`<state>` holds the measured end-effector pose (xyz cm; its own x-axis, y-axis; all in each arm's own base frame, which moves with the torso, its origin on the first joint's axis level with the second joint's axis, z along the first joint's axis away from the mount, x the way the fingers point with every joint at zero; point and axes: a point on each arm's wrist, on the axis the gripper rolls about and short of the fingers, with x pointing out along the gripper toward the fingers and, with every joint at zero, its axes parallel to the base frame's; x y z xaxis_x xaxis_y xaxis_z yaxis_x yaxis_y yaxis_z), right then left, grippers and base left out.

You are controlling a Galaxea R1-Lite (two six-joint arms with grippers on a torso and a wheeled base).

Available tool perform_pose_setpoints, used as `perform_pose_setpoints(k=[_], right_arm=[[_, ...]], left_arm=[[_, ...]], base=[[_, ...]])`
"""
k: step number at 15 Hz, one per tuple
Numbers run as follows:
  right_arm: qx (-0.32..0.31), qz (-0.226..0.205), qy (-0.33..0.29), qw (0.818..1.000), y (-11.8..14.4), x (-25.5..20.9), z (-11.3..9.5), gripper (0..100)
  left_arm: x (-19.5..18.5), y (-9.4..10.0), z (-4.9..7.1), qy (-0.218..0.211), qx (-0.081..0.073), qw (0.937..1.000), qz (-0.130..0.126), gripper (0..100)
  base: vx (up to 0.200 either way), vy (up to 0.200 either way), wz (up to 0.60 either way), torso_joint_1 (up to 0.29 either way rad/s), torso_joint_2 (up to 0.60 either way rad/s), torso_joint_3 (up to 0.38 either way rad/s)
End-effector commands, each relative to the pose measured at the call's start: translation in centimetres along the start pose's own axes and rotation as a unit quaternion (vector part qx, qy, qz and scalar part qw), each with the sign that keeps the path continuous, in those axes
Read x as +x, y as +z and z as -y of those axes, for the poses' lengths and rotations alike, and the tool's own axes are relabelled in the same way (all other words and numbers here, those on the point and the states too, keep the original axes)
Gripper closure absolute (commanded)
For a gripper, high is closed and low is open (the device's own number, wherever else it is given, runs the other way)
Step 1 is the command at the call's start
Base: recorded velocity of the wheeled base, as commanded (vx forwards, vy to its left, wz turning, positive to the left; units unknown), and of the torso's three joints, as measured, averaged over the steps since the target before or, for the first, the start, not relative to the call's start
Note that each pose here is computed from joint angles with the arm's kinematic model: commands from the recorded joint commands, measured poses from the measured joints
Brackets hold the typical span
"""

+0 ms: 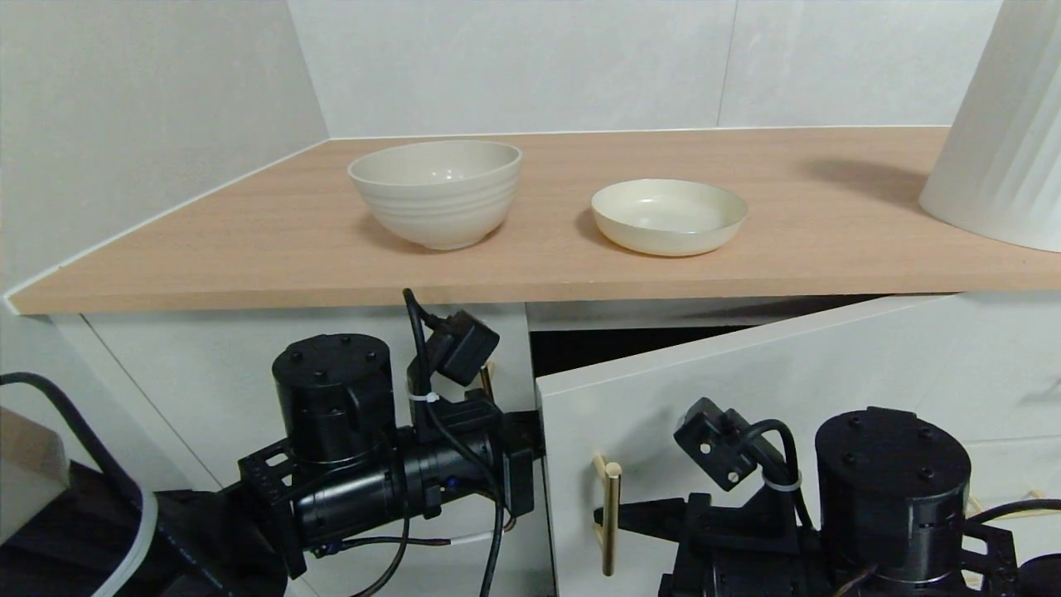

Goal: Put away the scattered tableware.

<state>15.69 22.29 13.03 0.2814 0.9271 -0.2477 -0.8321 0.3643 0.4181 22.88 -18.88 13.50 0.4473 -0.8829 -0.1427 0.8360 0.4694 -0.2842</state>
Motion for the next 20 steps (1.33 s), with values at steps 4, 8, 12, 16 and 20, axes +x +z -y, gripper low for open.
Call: perform_pose_setpoints(k=[4,8,12,16,20], right_arm=[[0.008,0.049,-0.076,0.996,1.3,-2.8,2.2,0],[0.027,0.029,-0.170,0.985,-1.0,-7.5,2.3,0],[0.007,0.048,-0.207,0.977,-1.6,-9.9,1.3,0],[0.005,0.051,-0.204,0.978,-1.6,-11.6,0.3,0],[0.000,0.059,-0.203,0.977,-1.5,-11.8,0.1,0]], left_arm=[[0.2,0.2,0.7,-0.015,0.006,0.9998,0.008,100],[0.1,0.3,0.8,-0.014,0.006,0.9998,0.010,100],[0.3,0.5,1.3,-0.022,-0.002,0.9997,0.011,100],[0.9,0.7,1.9,-0.031,-0.006,0.9995,0.003,100],[1.4,0.6,1.9,-0.032,-0.010,0.9994,-0.007,100]], base=[[0.000,0.000,0.00,0.000,0.00,0.000],[0.000,0.000,0.00,0.000,0.00,0.000],[0.000,0.000,0.00,0.000,0.00,0.000],[-0.050,0.000,0.00,0.002,0.00,0.001],[-0.200,0.000,0.00,-0.006,0.00,0.002]])
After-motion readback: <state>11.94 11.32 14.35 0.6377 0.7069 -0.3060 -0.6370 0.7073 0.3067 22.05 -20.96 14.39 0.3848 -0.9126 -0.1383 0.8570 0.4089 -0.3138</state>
